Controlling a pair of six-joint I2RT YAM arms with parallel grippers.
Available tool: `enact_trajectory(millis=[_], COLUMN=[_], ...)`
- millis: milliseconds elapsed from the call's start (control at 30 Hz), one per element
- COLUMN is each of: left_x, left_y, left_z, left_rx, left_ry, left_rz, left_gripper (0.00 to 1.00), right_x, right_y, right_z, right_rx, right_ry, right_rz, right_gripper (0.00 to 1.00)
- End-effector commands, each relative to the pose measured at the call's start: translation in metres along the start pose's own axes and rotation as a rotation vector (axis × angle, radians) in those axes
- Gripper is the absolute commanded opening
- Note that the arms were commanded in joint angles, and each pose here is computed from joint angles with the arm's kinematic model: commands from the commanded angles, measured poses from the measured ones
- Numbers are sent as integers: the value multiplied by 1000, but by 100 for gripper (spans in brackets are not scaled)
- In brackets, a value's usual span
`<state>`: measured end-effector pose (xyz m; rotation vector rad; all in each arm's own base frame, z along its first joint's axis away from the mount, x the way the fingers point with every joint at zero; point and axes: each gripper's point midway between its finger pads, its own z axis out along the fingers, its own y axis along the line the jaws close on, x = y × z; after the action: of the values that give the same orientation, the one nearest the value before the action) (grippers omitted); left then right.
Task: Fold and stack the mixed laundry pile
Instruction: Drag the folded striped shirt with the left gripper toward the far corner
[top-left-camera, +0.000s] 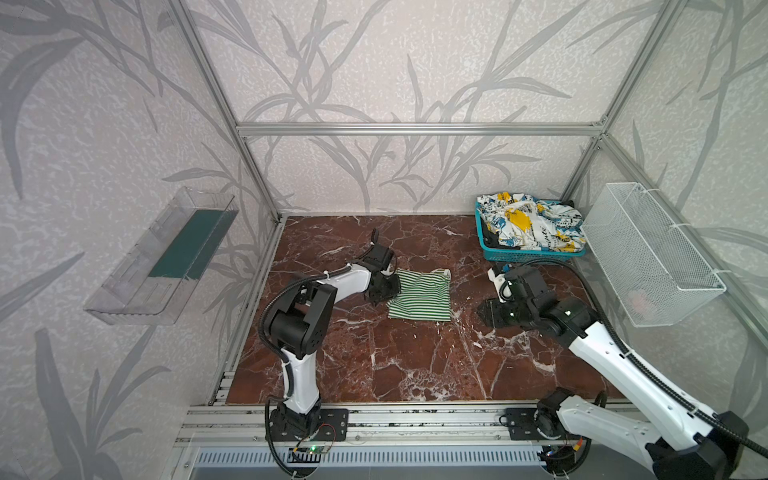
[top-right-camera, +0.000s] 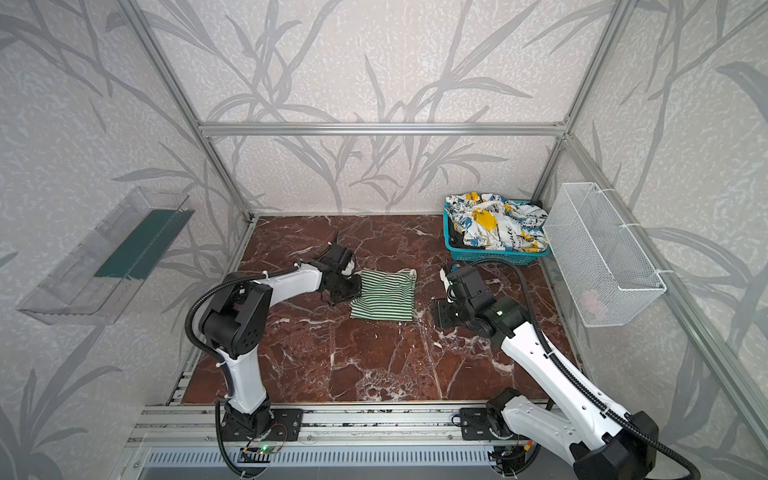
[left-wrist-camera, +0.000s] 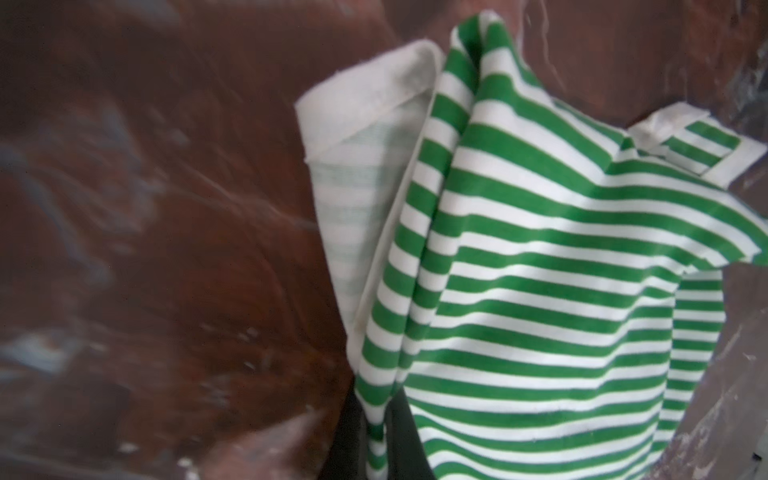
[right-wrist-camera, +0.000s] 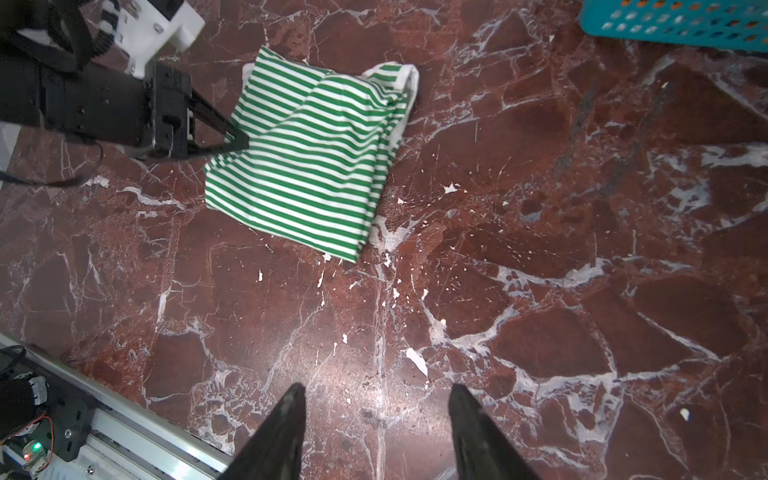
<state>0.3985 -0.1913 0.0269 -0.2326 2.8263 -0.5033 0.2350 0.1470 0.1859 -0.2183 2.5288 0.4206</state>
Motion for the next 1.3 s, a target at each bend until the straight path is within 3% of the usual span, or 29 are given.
enact_trajectory(millis=[0, 200, 433, 800, 1033, 1133, 1200, 1267], left_x=[-43, -139, -206, -231, -249, -250, -250, -252], left_y=[61, 122, 184, 271, 288, 289, 285, 277], left_z=[-21, -47, -52, -113, -135, -141, -154, -169], left_rx=[-216, -416, -620, -872, -931, -938, -946, -924], left_ry=[-13, -56, -82, -157, -207, -228, -260, -293], left_rz=[9, 19, 8, -17, 37, 0, -36, -54], left_gripper=[2, 0, 0, 0, 0, 14, 38, 55], right_x=[8, 11, 18, 23, 22, 21, 19, 15], right_y=[-10, -11, -10, -10, -5, -5, -7, -8], right_z=[-5, -11, -11, -7, -5, -5, -5, -7], right_rx=[43, 32, 3, -11, -36, -37, -23, -11], right_ry=[7, -12, -27, -25, -25, -30, -37, -49], right_rz=[16, 13, 19, 19, 32, 23, 16, 6], right_gripper=[56, 56, 56, 56, 56, 56, 56, 56])
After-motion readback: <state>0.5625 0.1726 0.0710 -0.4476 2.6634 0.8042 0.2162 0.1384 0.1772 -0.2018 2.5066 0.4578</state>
